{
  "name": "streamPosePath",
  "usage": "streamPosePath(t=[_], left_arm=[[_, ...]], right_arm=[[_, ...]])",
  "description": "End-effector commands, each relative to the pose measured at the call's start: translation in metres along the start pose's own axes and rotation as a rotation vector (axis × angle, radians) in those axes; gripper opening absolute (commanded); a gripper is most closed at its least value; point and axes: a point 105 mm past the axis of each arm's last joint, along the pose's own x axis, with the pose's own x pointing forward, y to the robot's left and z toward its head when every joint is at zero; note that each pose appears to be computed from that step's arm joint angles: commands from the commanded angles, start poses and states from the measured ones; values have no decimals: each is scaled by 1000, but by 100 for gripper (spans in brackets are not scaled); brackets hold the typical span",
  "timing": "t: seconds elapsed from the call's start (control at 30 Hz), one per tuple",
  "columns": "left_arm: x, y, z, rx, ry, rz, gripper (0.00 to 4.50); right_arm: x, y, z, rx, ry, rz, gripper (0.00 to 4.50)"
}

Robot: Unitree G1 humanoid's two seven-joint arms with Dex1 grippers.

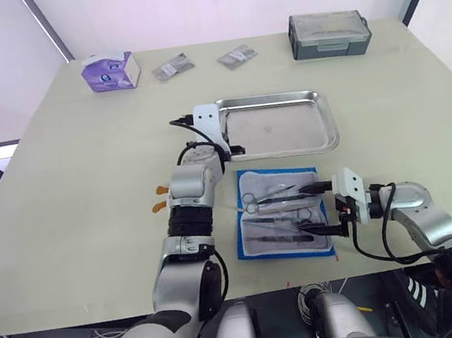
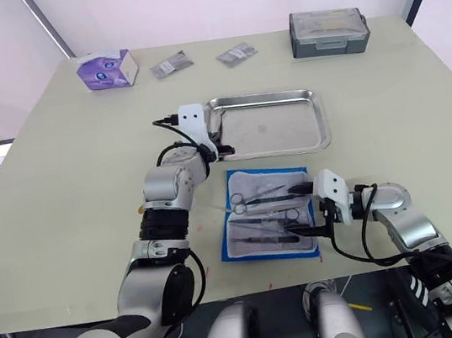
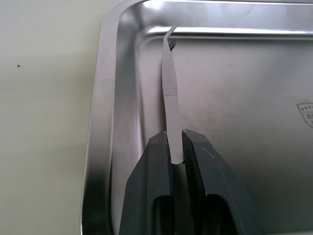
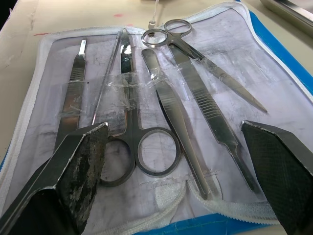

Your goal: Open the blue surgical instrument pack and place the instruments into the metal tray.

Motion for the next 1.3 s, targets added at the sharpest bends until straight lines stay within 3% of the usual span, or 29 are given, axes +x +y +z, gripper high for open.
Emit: streamPosePath(t=[0.03,0.53,0.67,0.93,1.17,1.3], left_arm=[[-3,0,14,14,-59,9,4],[-5,2,15,10,-66,24,4],[-5,3,14,13,-63,36,151],[-5,3,17,19,-74,38,151],[-17,-3,46,42,-208,-27,151],[-29,-14,65,138,-327,-227,151]], right_arm=[[-2,18,-53,140,180,21,450],[1,18,-52,139,173,22,450],[1,18,-52,138,172,21,450],[1,18,-52,140,171,18,450],[1,19,-52,142,167,15,450],[2,19,-52,145,162,15,450]])
